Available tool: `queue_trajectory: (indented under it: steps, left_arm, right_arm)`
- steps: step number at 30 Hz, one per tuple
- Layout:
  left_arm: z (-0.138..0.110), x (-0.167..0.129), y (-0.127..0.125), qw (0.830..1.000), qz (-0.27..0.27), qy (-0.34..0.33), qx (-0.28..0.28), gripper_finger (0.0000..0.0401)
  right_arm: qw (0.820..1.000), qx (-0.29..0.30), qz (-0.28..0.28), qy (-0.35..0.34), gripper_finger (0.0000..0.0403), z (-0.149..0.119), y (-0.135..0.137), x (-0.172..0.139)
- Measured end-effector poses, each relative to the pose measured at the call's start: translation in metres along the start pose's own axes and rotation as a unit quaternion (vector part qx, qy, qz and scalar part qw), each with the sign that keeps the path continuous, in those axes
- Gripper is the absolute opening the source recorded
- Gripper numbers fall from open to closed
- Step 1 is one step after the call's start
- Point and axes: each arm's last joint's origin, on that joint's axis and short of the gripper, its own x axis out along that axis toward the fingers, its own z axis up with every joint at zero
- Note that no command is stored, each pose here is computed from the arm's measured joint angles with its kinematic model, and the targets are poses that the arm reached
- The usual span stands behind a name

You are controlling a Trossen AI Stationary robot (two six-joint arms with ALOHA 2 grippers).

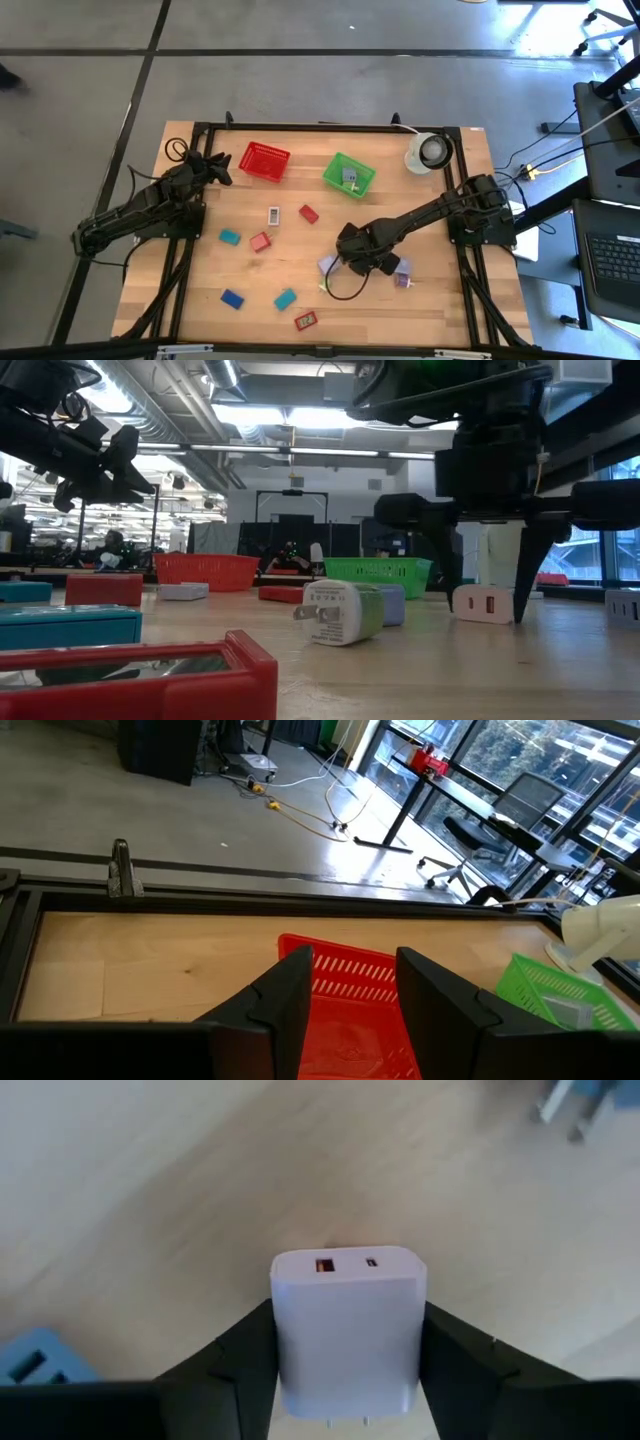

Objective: Pick & Place Office items
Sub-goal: Put the pink charger adapter into the green bin

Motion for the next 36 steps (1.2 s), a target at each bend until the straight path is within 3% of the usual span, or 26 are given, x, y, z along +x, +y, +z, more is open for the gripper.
queue_trajectory:
  steps: [4, 11, 15, 18, 23, 29, 32, 36]
  left_arm:
    - [0.0, 0.0, 0.0, 1.0, 0.0, 0.0, 0.0, 0.0141]
    - [0.0, 0.0, 0.0, 1.0, 0.0, 0.0, 0.0, 0.0141]
    - [0.0, 0.0, 0.0, 1.0, 0.0, 0.0, 0.0, 0.0141]
    - [0.0, 0.0, 0.0, 1.0, 0.0, 0.0, 0.0, 0.0141]
    - [0.0, 0.0, 0.0, 1.0, 0.0, 0.0, 0.0, 0.0141]
    - [0.0, 0.0, 0.0, 1.0, 0.0, 0.0, 0.0, 0.0141]
    - [0.0, 0.0, 0.0, 1.0, 0.0, 0.0, 0.0, 0.0141]
    - [0.0, 0.0, 0.0, 1.0, 0.0, 0.0, 0.0, 0.0141]
  right_arm:
    - [0.998, 0.059, -0.004, -0.023, 0.0192, -0.004, -0.005, -0.011]
    - [0.983, 0.155, -0.048, -0.09, 0.0192, -0.024, -0.023, -0.057]
    - [0.958, 0.219, -0.109, -0.15, 0.0192, -0.037, -0.036, -0.089]
    - [0.928, 0.263, -0.162, -0.207, 0.0192, -0.045, -0.045, -0.113]
    - [0.859, 0.337, -0.246, -0.298, 0.0192, -0.055, -0.056, -0.149]
    - [0.726, 0.453, -0.327, -0.4, 0.0192, -0.061, -0.064, -0.184]
    - [0.667, 0.476, -0.358, -0.447, 0.0192, -0.059, -0.068, -0.197]
    - [0.616, 0.472, -0.374, -0.508, 0.0193, -0.056, -0.07, -0.212]
